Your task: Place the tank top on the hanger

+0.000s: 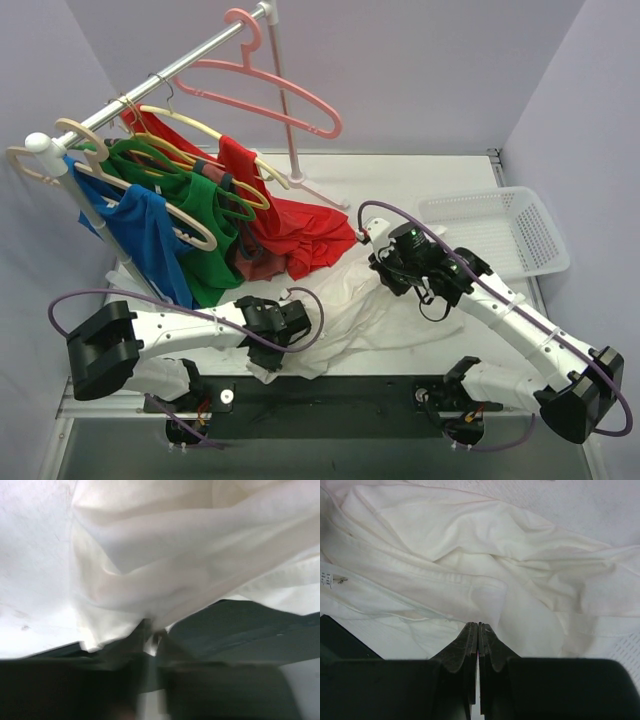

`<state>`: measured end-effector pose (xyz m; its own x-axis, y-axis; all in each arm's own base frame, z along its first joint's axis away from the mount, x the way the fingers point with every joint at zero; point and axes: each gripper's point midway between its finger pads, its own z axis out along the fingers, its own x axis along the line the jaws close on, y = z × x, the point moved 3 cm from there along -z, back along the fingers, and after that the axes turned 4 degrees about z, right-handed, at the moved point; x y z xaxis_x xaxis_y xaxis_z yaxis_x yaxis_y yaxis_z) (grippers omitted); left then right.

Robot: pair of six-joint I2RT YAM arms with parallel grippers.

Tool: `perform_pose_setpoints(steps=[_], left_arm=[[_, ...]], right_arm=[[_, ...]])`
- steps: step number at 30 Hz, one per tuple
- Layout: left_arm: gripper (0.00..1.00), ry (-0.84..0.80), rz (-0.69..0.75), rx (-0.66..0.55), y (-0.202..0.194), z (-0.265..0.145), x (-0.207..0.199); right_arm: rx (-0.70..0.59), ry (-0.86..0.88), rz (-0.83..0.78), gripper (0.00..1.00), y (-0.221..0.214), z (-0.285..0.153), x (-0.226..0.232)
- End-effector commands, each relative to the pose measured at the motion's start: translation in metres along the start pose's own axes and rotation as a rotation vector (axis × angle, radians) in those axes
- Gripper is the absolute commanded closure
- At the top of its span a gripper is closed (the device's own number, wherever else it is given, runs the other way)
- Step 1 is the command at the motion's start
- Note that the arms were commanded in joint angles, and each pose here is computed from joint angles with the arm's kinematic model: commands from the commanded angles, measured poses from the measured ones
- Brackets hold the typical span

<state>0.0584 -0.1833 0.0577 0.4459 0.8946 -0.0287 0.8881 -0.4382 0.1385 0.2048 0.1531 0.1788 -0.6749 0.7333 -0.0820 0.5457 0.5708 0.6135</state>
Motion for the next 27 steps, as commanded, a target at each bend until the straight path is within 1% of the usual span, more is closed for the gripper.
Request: perform_pose_setpoints(steps=[1,3,4,5,7,8,10,11,12,13,14,17,18,20,21,22,23,24,25,26,27], left_arm=[[0.97,0.025,-0.003,-0.071,0.017,-0.011,-0.005],[1.00,0.024,-0.002,-0.134,0.025,-0.030,-0.007],[1.00,0.017,-0.004,-0.165,0.031,-0.048,-0.009],[1.00,-0.013,-0.016,-0.227,0.037,-0.068,-0.011],[1.00,-0.051,-0.022,-0.285,0.042,-0.099,-0.012],[1.00,-0.135,-0.044,-0.374,0.052,-0.134,-0.019],[1.00,-0.199,-0.055,-0.439,0.056,-0.170,-0.020],[1.00,-0.266,-0.055,-0.513,0.062,-0.203,-0.021],[1.00,-0.295,-0.053,-0.543,0.064,-0.221,-0.020],[1.00,-0.314,-0.035,-0.580,0.066,-0.237,-0.019],[1.00,-0.373,-0.039,-0.661,0.072,-0.274,-0.019],[1.00,-0.383,-0.016,-0.771,0.082,-0.323,-0.011],[1.00,-0.429,-0.024,-0.854,0.084,-0.361,-0.005],[1.00,-0.440,-0.003,-0.936,0.094,-0.396,-0.005],[1.00,-0.514,-0.020,-1.044,0.089,-0.442,0.005],[1.00,-0.508,0.000,-1.064,0.100,-0.451,-0.002],[1.00,-0.528,0.003,-1.105,0.101,-0.466,-0.001],[1.00,-0.559,-0.001,-1.159,0.101,-0.485,0.002],[1.00,-0.601,-0.005,-1.235,0.102,-0.508,0.004],[1.00,-0.618,-0.007,-1.273,0.102,-0.518,0.006],[1.00,-0.660,-0.021,-1.340,0.106,-0.535,0.004]], right_arm=[[-0.047,-0.008,0.043,1.00,0.007,-0.012,-0.001],[-0.076,-0.015,0.055,1.00,0.010,-0.020,-0.002],[-0.101,-0.028,0.060,1.00,0.015,-0.027,-0.005],[-0.120,-0.037,0.066,1.00,0.018,-0.033,-0.006],[-0.170,-0.056,0.077,1.00,0.025,-0.051,-0.009],[-0.217,-0.081,0.087,1.00,0.037,-0.066,-0.013],[-0.263,-0.102,0.100,1.00,0.044,-0.089,-0.017],[-0.293,-0.129,0.109,1.00,0.051,-0.102,-0.021],[-0.350,-0.135,0.114,1.00,0.064,-0.125,-0.022],[-0.383,-0.142,0.118,1.00,0.072,-0.138,-0.023],[-0.447,-0.171,0.126,1.00,0.085,-0.165,-0.028],[-0.542,-0.190,0.093,1.00,0.111,-0.207,-0.024],[-0.616,-0.238,0.107,1.00,0.127,-0.240,-0.031],[-0.685,-0.224,0.086,1.00,0.141,-0.272,-0.025],[-0.763,-0.251,0.120,1.00,0.155,-0.303,-0.032],[-0.807,-0.228,0.115,1.00,0.162,-0.319,-0.029],[-0.825,-0.237,0.097,1.00,0.166,-0.330,-0.031],[-0.826,-0.267,0.096,1.00,0.176,-0.332,-0.031],[-0.901,-0.254,0.124,1.00,0.179,-0.358,-0.037],[-0.899,-0.246,0.104,1.00,0.186,-0.356,-0.031],[-0.908,-0.266,0.089,1.00,0.187,-0.361,-0.033]])
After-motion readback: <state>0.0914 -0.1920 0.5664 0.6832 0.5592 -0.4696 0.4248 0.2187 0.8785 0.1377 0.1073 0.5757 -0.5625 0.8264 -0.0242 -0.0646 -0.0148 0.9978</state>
